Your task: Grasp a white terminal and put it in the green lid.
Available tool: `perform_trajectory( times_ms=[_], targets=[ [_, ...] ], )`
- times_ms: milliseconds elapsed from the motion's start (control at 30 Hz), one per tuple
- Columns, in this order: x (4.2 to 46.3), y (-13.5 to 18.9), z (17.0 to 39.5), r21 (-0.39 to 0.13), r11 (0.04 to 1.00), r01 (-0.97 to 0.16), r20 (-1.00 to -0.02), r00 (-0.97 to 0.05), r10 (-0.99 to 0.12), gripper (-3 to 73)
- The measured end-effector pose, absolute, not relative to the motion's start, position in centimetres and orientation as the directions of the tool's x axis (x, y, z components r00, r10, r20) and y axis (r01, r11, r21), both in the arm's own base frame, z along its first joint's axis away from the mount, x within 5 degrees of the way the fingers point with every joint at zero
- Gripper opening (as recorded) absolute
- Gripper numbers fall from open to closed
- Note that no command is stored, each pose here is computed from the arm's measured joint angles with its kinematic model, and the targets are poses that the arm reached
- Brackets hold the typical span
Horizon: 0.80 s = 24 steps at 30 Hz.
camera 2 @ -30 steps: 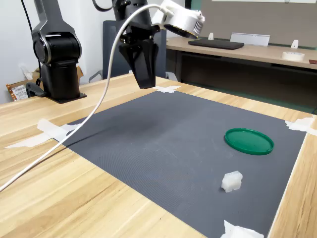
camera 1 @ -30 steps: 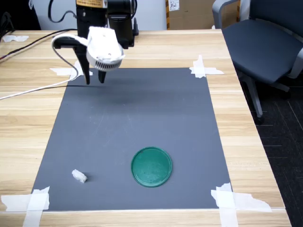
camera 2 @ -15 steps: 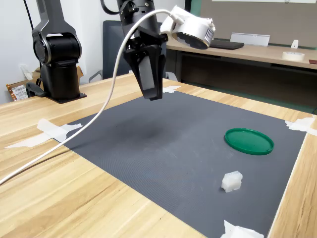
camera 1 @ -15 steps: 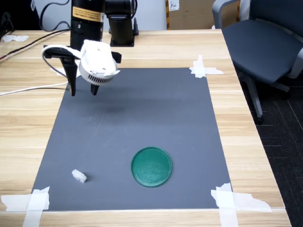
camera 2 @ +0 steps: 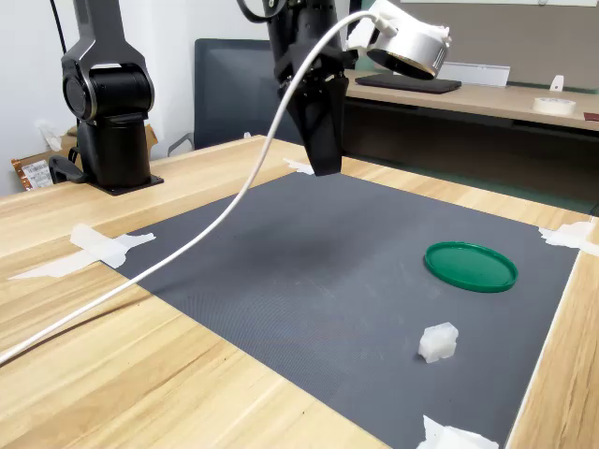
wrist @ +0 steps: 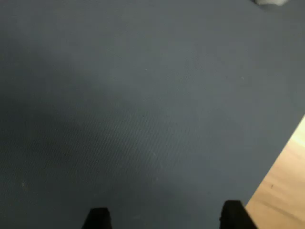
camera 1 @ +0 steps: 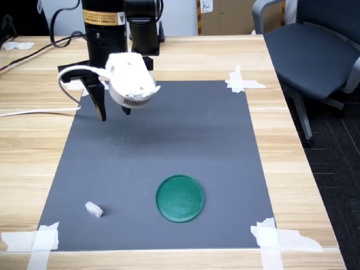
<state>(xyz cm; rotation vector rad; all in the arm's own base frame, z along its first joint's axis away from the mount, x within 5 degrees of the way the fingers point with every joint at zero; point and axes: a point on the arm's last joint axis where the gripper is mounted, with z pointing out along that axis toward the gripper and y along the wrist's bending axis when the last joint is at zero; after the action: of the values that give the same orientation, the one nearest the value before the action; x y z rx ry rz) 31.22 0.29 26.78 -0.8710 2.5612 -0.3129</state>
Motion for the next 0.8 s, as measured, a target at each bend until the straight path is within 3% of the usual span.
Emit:
perform_trajectory(
  times_ms=[300, 500, 800],
  targets=[
    [33.8, -3.8, 26.7, -0.351, 0.75, -0.561, -0.298, -0.693, -0.657, 45.5],
    [36.6, -5.2, 27.7, -0.37, 0.734, -0.57, -0.338, -0.653, -0.678, 45.5],
    [39.8, -5.2, 27.6, -0.323, 0.648, -0.69, -0.299, -0.575, -0.762, 45.5]
  ],
)
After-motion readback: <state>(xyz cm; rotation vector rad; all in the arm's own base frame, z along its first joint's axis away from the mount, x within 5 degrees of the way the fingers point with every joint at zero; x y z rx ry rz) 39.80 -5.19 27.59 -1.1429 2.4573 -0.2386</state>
